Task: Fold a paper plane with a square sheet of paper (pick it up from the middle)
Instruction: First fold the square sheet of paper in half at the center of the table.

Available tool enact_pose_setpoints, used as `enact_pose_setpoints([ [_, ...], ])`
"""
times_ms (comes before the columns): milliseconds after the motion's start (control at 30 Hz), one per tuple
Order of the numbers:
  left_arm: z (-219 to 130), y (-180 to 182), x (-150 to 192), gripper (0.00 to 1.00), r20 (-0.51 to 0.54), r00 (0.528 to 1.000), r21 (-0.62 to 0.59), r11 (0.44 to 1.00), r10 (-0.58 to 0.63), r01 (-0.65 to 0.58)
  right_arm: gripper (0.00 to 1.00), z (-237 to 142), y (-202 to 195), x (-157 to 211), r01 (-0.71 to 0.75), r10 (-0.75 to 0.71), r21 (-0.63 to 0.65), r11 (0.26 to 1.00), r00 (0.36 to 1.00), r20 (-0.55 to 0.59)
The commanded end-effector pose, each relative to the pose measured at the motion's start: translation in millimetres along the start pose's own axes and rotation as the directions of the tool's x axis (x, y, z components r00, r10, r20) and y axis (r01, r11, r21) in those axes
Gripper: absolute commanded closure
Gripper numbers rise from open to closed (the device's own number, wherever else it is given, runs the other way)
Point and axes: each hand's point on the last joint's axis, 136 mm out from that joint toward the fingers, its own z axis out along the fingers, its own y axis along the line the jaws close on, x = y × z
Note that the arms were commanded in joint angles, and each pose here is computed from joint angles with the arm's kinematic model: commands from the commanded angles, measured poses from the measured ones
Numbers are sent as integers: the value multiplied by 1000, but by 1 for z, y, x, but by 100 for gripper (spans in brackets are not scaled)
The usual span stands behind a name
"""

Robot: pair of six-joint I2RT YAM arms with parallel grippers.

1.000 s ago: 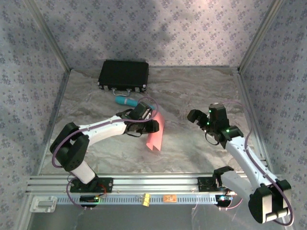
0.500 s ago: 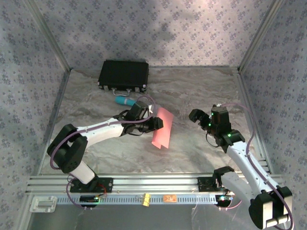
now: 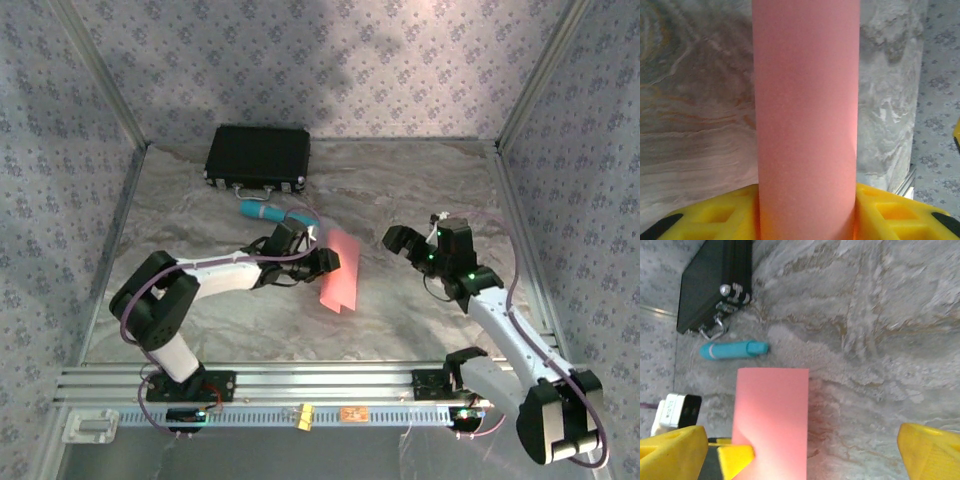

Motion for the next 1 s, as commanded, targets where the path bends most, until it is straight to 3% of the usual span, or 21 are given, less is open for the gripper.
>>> enact_pose_setpoints([
  [0,5,11,1,55,2,1000,-14,1000,-22,22,1,4,14,5,31,-35,-67,997,998,-52],
  [467,4,42,2,55,52,997,-112,991,-64,69,1,20,5,16,16,-20,-31,999,993,-115],
  [667,5,43,2,55,67,993,-100,990,-94,101,1,25,0,20,19,-21,-12,1000,991,-132],
  [967,18,36,8,54,47,992,-61,991,-115,117,1,24,-4,11,7,-4,49,999,998,-66],
])
